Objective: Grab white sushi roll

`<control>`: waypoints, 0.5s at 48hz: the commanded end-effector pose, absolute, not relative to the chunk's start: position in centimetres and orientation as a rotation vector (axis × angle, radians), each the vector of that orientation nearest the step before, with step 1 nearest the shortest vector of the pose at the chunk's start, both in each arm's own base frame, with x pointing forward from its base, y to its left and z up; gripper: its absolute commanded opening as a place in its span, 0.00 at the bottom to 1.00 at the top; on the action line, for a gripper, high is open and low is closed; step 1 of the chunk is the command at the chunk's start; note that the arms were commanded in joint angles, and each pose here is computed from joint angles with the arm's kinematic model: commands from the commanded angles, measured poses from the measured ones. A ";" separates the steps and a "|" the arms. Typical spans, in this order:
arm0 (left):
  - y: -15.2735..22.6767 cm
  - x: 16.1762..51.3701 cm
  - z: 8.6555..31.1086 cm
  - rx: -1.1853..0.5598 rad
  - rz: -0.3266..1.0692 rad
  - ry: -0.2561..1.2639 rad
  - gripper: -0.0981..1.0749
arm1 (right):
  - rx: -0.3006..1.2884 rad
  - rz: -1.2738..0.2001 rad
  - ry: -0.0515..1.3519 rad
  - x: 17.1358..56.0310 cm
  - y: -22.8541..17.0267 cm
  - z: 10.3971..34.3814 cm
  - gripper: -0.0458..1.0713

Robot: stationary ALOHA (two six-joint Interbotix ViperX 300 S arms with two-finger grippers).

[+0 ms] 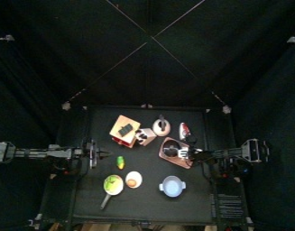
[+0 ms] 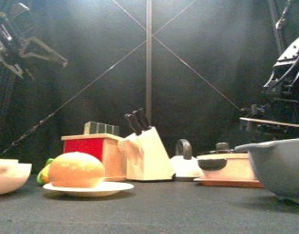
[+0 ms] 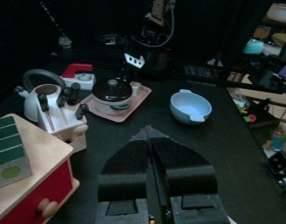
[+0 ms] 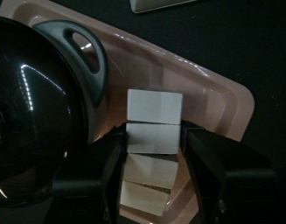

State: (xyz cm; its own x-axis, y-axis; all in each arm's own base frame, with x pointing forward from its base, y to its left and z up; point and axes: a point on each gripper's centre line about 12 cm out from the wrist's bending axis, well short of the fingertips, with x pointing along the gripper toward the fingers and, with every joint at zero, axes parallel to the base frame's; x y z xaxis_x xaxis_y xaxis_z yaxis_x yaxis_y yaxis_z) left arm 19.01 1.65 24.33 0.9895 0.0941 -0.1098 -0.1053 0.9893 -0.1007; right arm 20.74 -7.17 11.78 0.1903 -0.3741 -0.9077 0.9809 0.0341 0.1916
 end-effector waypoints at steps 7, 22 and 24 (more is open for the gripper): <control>1.7 19.2 24.9 -0.106 0.101 0.091 0.40 | 1.028 -1.224 0.711 20.6 -7.4 14.2 0.55; 1.7 19.2 24.9 -0.106 0.101 0.090 0.40 | 1.023 -1.225 0.711 20.5 -7.4 14.3 0.55; 1.7 19.2 24.9 -0.106 0.101 0.090 0.40 | 1.022 -1.223 0.712 20.5 -7.3 14.3 0.55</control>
